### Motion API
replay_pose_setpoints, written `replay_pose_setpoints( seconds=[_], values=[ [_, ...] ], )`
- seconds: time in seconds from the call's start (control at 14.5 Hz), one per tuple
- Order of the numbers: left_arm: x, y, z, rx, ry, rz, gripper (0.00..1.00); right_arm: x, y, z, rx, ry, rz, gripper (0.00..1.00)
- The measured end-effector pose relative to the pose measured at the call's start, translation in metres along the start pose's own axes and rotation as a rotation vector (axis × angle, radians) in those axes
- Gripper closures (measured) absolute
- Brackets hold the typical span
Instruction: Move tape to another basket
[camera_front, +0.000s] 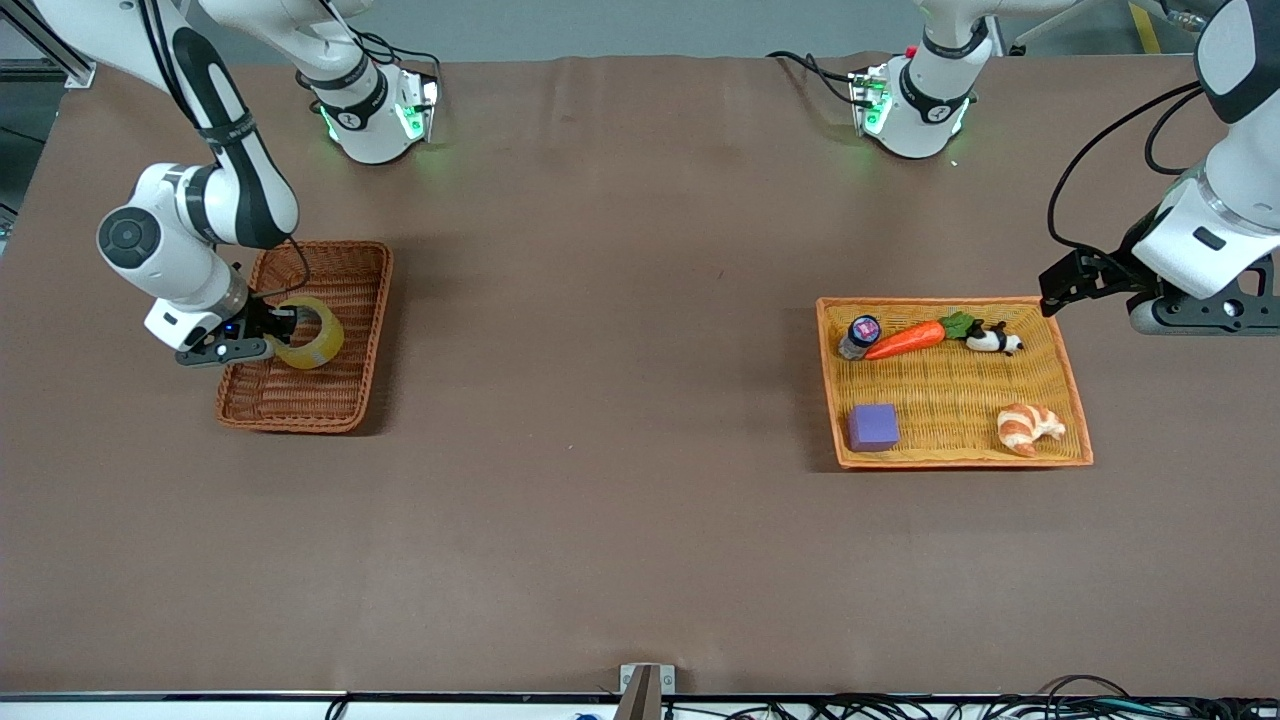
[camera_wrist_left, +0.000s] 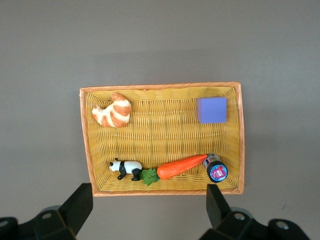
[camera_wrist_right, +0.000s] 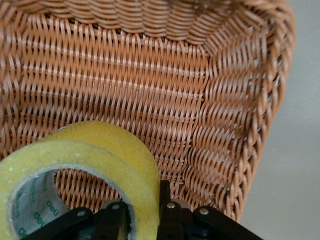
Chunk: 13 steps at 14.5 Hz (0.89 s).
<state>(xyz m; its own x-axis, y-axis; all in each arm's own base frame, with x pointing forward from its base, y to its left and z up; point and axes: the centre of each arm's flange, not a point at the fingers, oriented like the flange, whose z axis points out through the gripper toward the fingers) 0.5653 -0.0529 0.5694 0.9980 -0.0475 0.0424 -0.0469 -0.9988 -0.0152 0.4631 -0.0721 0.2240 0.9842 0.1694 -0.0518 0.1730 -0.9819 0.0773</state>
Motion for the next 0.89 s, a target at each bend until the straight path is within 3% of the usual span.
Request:
replay_pose_setpoints(
  seconds=[0.14, 0.21, 0.48, 0.69, 0.89],
  values=[
    [0.001, 0.000, -0.001, 0.000, 0.003, 0.000, 0.00, -0.004, -0.004, 0.012, 0.003, 0.010, 0.009, 0.78],
    [0.002, 0.000, -0.002, 0.000, 0.005, 0.000, 0.00, -0.006, -0.006, 0.016, 0.005, 0.008, 0.011, 0.73],
    [0.005, 0.000, -0.001, -0.001, 0.005, 0.000, 0.00, 0.004, -0.005, 0.006, 0.004, 0.021, 0.010, 0.33],
    [0.007, 0.000, 0.001, -0.001, 0.002, 0.000, 0.00, 0.036, 0.009, -0.057, 0.019, 0.006, 0.044, 0.04],
    [0.008, 0.000, 0.005, -0.001, -0.004, 0.000, 0.00, 0.068, 0.030, -0.152, 0.025, 0.018, 0.081, 0.00]
  ],
)
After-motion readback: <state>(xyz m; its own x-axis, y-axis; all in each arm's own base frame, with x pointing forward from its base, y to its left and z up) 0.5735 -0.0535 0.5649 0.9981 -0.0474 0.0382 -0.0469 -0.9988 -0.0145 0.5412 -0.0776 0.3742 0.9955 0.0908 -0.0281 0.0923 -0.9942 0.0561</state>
